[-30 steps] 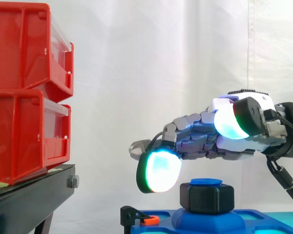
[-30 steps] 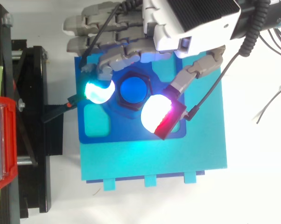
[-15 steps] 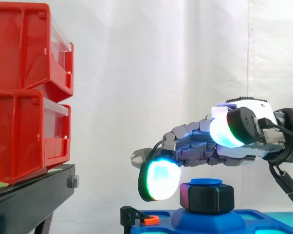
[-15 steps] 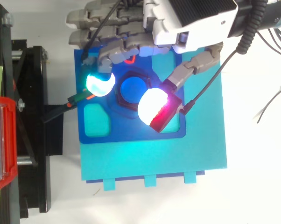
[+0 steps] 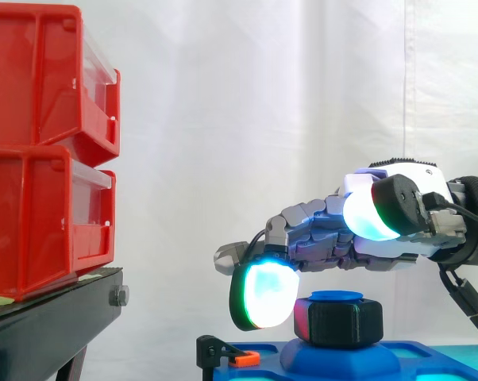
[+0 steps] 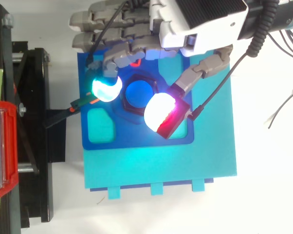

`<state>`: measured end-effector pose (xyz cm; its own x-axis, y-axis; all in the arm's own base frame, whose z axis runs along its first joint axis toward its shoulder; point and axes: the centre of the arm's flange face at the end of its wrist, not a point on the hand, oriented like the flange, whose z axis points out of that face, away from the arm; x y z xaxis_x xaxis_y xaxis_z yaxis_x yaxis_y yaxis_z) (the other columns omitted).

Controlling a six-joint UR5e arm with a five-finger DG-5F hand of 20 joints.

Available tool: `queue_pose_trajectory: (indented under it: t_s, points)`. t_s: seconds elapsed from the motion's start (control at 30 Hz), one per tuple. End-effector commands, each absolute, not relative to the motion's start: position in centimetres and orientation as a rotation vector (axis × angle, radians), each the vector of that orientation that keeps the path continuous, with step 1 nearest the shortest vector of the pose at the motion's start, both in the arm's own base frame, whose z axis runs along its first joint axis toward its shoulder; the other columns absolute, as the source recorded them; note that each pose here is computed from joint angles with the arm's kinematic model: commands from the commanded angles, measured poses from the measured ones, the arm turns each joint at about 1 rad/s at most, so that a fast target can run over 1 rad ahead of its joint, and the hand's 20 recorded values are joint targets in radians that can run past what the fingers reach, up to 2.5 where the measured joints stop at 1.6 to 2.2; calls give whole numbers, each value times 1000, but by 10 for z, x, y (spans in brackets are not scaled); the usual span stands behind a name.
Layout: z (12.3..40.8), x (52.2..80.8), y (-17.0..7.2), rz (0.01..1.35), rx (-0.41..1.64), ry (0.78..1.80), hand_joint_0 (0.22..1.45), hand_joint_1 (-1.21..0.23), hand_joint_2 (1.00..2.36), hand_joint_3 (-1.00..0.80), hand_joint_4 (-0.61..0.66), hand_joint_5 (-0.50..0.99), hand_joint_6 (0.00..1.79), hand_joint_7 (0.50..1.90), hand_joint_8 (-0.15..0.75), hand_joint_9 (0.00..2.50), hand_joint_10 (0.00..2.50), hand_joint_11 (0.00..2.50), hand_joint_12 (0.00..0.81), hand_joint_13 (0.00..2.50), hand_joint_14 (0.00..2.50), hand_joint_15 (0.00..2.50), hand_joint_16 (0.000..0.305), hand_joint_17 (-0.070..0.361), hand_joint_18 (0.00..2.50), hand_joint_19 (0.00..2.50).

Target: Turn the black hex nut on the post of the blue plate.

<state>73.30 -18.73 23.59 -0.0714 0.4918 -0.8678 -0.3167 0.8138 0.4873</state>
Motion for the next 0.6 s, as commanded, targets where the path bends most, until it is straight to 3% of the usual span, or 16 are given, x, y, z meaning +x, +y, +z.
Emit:
queue_pose_trajectory:
  t_s: [0.0, 0.57]
  points:
    - [236, 733, -187, 670, 147, 1503, 511, -226, 1000, -500, 301, -181, 504, 1019, 252, 171, 0, 0, 355, 0, 0, 0, 49, 110, 0, 147]
    - [236, 731, -192, 672, 145, 1505, 511, -229, 1000, -500, 305, -179, 504, 1020, 253, 193, 0, 0, 353, 0, 0, 0, 48, 109, 0, 148]
